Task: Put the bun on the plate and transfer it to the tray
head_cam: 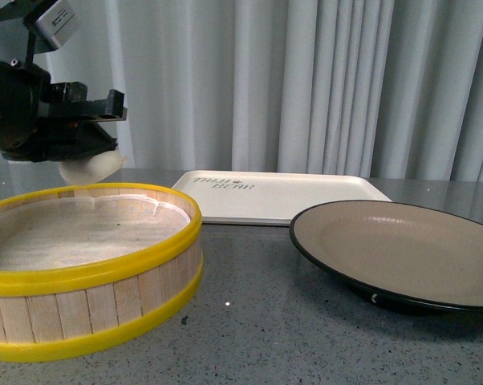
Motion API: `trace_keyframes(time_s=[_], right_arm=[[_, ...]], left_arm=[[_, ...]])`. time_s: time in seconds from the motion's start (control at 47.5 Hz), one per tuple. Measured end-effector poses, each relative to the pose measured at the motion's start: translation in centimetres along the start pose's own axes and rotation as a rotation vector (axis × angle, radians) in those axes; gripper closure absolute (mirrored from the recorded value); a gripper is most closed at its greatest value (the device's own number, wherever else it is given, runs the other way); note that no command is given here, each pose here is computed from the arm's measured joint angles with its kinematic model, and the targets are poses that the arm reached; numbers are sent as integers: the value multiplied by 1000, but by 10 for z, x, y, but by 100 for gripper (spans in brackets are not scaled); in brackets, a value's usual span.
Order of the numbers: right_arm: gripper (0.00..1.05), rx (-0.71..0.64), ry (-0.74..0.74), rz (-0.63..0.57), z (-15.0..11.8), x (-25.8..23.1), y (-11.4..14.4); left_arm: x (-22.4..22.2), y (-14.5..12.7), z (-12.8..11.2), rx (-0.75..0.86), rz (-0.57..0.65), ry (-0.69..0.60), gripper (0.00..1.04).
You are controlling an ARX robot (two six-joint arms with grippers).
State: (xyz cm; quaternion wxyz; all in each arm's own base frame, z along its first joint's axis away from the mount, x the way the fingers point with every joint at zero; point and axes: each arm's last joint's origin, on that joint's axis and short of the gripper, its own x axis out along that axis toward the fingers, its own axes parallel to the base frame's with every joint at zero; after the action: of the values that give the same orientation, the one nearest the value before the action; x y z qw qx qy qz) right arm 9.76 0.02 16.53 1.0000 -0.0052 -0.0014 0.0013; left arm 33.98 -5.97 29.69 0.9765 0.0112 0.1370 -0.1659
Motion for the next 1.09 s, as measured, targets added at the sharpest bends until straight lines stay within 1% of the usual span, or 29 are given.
trace_keyframes(time_s=[0.105, 0.231, 0.315, 0.421, 0.505, 0.652, 0.862, 1.094], right_arm=[[8, 0, 0, 0, 0, 0, 0], [8, 0, 0, 0, 0, 0, 0], [8, 0, 0, 0, 0, 0, 0], [8, 0, 0, 0, 0, 0, 0], [8, 0, 0, 0, 0, 0, 0], [8, 0, 0, 0, 0, 0, 0], [8, 0, 0, 0, 0, 0, 0], [8, 0, 0, 0, 0, 0, 0]], left_arm=[[0, -18, 4, 45, -79, -27, 100], [7, -57, 7, 107, -225, -50, 100], [19, -87, 11, 144, -345, -60, 100], [40, -115, 16, 193, -421, -68, 100], [58, -131, 16, 222, -463, -39, 100], [76, -146, 8, 267, -527, 16, 100], [84, -156, 8, 307, -544, 22, 100], [92, -166, 5, 324, -590, 74, 100]])
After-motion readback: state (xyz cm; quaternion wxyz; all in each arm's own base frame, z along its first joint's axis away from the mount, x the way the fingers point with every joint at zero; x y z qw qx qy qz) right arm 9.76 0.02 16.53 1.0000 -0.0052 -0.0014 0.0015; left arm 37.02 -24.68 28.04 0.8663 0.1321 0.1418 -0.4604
